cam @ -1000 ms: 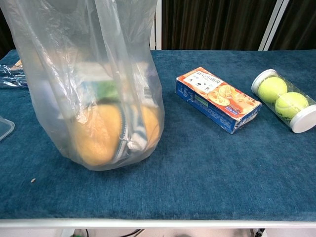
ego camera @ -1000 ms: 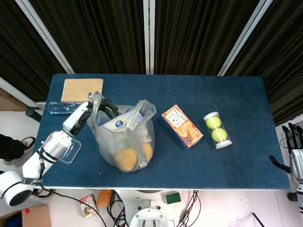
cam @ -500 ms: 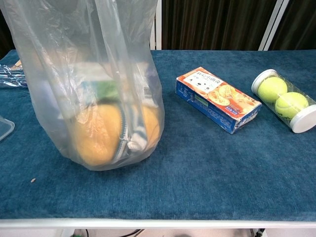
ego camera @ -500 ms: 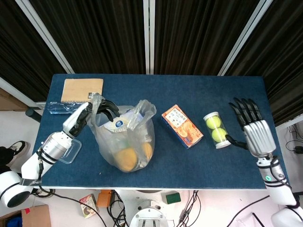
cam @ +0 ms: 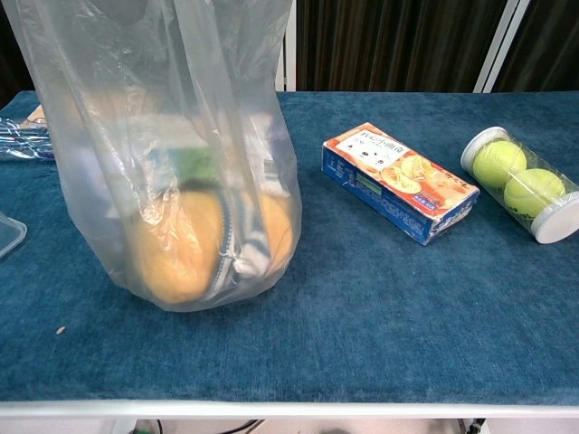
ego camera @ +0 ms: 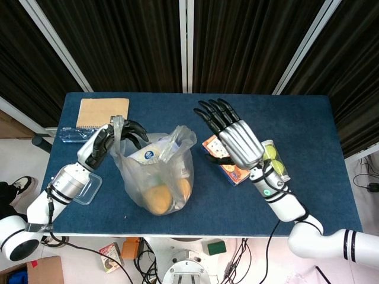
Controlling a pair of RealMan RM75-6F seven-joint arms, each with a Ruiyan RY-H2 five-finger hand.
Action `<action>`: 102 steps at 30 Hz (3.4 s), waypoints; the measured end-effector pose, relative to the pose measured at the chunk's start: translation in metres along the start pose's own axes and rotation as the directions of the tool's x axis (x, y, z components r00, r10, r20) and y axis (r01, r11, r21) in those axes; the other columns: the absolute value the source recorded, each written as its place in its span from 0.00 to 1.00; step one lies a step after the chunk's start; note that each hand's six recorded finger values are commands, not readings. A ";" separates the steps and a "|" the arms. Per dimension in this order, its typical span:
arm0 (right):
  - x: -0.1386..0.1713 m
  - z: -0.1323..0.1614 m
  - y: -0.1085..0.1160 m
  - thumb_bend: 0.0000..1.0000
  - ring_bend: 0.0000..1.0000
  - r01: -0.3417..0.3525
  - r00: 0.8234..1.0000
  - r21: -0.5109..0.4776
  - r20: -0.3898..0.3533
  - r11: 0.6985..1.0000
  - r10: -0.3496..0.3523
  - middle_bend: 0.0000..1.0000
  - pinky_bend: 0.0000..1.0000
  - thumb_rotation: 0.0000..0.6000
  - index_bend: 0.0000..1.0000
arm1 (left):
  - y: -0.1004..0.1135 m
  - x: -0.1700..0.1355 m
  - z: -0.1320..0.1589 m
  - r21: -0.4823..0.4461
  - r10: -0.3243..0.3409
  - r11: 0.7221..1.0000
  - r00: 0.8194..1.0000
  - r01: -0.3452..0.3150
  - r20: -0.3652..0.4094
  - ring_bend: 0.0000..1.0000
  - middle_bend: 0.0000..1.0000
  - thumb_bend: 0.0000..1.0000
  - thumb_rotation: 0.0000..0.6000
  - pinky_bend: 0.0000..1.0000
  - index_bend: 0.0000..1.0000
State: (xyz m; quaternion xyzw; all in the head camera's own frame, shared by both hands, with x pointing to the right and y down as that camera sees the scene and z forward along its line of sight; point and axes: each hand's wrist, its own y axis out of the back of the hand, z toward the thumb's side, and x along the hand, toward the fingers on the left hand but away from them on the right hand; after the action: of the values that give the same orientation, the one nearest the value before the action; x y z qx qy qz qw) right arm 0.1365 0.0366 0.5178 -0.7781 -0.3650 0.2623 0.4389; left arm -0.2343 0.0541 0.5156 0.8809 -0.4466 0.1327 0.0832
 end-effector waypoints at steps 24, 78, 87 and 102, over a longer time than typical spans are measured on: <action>-0.099 0.033 -0.017 0.27 0.00 0.132 0.991 -0.095 0.009 0.987 -0.131 0.00 0.00 1.00 0.00 | -0.001 0.003 -0.006 -0.003 -0.012 1.000 0.999 0.012 -0.034 0.33 0.42 0.00 0.01 0.47 0.37; -0.146 0.054 0.015 0.29 0.00 0.232 0.971 -0.081 0.083 0.969 -0.226 0.00 0.00 1.00 0.00 | -0.060 0.038 0.008 -0.260 -0.196 0.949 0.979 0.176 -0.052 0.41 0.50 0.00 0.02 0.55 0.40; -0.136 0.020 0.013 0.30 0.00 0.208 0.970 -0.053 0.143 0.977 -0.198 0.00 0.00 1.00 0.00 | -0.052 0.030 0.018 -0.369 -0.236 0.903 0.972 0.218 -0.003 0.49 0.59 0.00 0.02 0.66 0.47; -0.080 -0.038 0.000 0.09 0.00 0.052 0.986 -0.068 0.160 0.996 -0.040 0.00 0.00 1.00 0.00 | -0.013 0.041 0.035 -0.438 -0.135 0.887 0.989 0.148 0.059 0.49 0.57 0.00 0.00 0.65 0.47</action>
State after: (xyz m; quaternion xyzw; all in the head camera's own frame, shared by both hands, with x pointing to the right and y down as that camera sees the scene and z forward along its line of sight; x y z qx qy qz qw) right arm 0.1164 -0.0457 0.5427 -0.7614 -0.4258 0.2996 0.3862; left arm -0.1951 0.0215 0.4949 0.8711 -0.4007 0.0100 0.2839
